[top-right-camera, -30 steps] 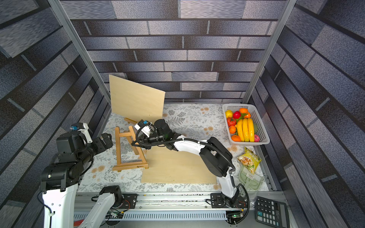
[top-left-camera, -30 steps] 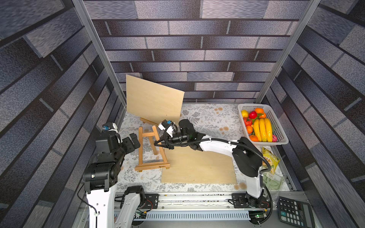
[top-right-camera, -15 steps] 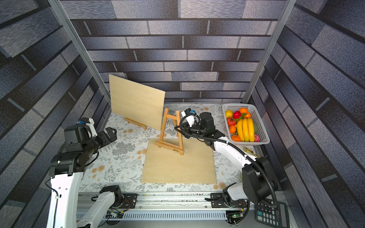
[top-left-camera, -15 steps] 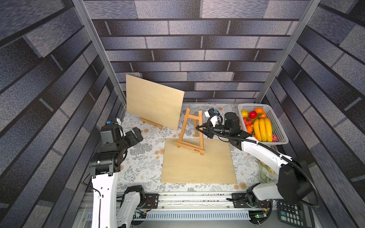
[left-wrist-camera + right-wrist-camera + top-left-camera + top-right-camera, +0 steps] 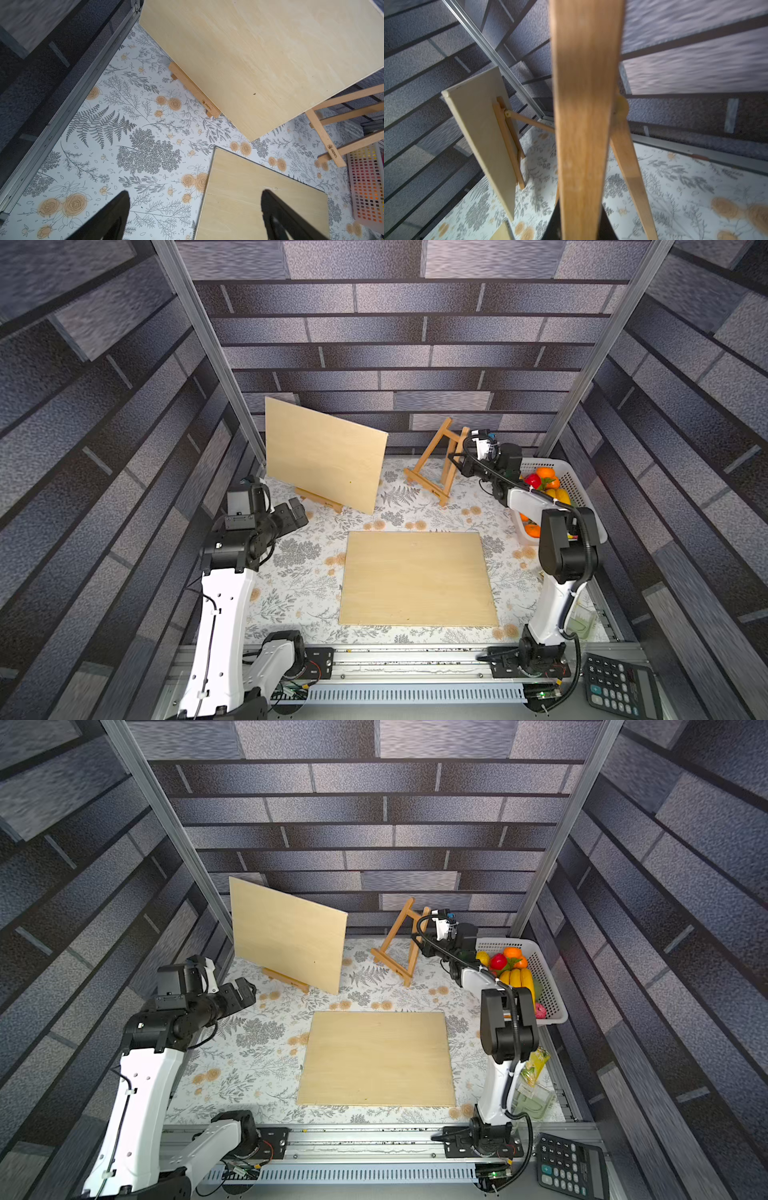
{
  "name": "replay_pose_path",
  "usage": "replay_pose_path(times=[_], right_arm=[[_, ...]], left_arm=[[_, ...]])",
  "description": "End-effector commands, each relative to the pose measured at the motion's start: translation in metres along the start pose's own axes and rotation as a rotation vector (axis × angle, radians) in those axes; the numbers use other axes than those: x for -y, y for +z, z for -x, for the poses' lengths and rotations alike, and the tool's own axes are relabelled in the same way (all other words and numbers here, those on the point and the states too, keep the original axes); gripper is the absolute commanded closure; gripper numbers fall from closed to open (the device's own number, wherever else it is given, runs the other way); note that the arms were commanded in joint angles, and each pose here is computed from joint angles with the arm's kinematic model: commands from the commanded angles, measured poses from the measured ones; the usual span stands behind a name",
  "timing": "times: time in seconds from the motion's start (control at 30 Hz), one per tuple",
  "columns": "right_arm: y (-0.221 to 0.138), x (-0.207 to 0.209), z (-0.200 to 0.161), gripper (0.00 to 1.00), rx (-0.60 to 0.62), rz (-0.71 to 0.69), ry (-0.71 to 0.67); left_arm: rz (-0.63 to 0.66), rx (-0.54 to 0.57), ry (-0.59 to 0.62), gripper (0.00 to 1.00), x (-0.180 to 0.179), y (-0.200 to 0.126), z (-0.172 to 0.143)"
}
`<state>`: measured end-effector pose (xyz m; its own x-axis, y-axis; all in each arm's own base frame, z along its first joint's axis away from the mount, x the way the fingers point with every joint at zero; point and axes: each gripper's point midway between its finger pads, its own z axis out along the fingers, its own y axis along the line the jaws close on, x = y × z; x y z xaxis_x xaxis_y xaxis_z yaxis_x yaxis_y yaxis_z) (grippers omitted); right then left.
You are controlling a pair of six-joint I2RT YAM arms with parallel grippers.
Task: Assemble the easel
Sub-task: Place the easel at the center of the board.
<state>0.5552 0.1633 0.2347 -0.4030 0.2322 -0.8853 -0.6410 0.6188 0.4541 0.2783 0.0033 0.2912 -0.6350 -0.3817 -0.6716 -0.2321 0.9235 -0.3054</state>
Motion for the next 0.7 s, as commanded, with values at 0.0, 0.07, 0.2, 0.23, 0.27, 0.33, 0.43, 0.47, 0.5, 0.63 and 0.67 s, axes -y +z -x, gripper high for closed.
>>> replay_pose_path(times=[0.0,0.07,0.2,0.23,0.27,0.33,0.43,0.47,0.5,0.63,0.67], right_arm=[[0.008,0.001,0.043,1.0,0.11,0.067,-0.102],[0.017,0.008,0.042,1.0,0.082,0.074,-0.13],[0.026,0.016,0.028,1.0,0.046,0.099,-0.131],[0.027,0.018,0.02,1.0,0.033,0.101,-0.117],[0.029,0.016,0.012,1.0,0.019,0.116,-0.11],[0.032,0.01,-0.006,1.0,-0.019,0.141,-0.091],[0.031,0.003,-0.034,1.0,-0.068,0.167,-0.055],[0.029,0.002,-0.042,1.0,-0.08,0.171,-0.036],[0.026,0.001,-0.047,1.0,-0.084,0.177,-0.027],[0.017,-0.003,-0.074,1.0,-0.146,0.197,0.006],[0.015,-0.006,-0.079,1.0,-0.159,0.203,0.006]], left_arm=[[0.028,-0.008,0.027,0.0,0.002,-0.004,0.005],[0.034,-0.013,0.035,0.0,0.004,0.0,0.006],[0.04,-0.023,0.041,0.0,0.008,0.007,0.004],[0.039,-0.023,0.044,0.0,0.01,0.008,0.003],[0.04,-0.023,0.047,0.0,0.01,0.008,0.002],[0.043,-0.023,0.048,0.0,0.01,0.009,0.0],[0.047,-0.025,0.045,0.0,0.008,0.009,-0.005],[0.047,-0.024,0.046,0.0,0.008,0.008,-0.006],[0.047,-0.025,0.048,0.0,0.007,0.007,-0.007],[0.052,-0.031,0.073,0.0,0.005,0.004,-0.011],[0.053,-0.032,0.081,0.0,0.005,0.003,-0.011]])
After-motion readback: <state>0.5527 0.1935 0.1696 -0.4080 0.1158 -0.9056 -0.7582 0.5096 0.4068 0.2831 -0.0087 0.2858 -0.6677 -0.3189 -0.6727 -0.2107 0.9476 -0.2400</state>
